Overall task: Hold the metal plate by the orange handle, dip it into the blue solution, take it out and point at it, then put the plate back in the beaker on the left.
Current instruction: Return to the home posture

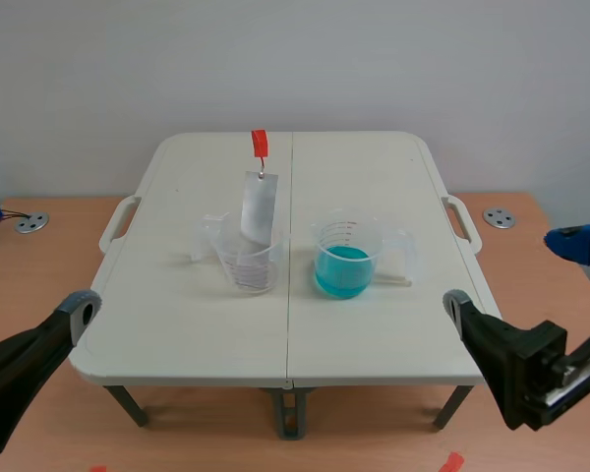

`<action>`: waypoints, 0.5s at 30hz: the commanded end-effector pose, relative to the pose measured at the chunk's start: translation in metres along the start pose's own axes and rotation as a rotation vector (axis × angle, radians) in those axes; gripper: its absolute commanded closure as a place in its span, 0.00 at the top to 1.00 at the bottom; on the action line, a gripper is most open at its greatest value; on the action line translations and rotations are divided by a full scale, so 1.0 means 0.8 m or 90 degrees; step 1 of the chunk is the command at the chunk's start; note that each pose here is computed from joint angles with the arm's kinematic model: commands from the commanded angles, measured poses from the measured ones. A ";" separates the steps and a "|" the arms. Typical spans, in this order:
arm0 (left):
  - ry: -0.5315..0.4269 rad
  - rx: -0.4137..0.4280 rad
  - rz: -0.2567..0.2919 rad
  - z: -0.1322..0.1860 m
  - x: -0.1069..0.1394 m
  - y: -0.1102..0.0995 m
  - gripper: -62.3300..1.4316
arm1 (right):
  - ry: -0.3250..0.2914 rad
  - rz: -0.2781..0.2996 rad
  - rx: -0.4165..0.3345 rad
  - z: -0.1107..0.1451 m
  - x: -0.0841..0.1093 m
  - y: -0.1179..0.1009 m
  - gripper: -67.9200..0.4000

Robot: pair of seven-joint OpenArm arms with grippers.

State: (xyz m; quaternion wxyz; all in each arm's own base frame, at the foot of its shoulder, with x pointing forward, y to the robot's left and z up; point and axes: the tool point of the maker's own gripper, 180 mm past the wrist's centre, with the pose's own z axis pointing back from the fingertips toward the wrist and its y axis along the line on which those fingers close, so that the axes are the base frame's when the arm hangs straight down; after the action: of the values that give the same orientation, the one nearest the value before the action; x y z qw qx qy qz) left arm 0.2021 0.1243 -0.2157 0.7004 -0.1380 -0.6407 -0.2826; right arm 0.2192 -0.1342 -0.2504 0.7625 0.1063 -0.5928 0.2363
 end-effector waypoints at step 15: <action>0.037 -0.028 0.028 -0.015 -0.014 -0.023 1.00 | 0.007 -0.010 -0.002 0.011 -0.002 0.009 0.98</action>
State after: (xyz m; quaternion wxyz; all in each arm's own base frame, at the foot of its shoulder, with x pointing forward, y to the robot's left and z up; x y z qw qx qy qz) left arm 0.2026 0.1074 -0.2335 0.7231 -0.1535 -0.6097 -0.2860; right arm 0.2045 -0.1338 -0.2619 0.7795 0.1092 -0.5744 0.2250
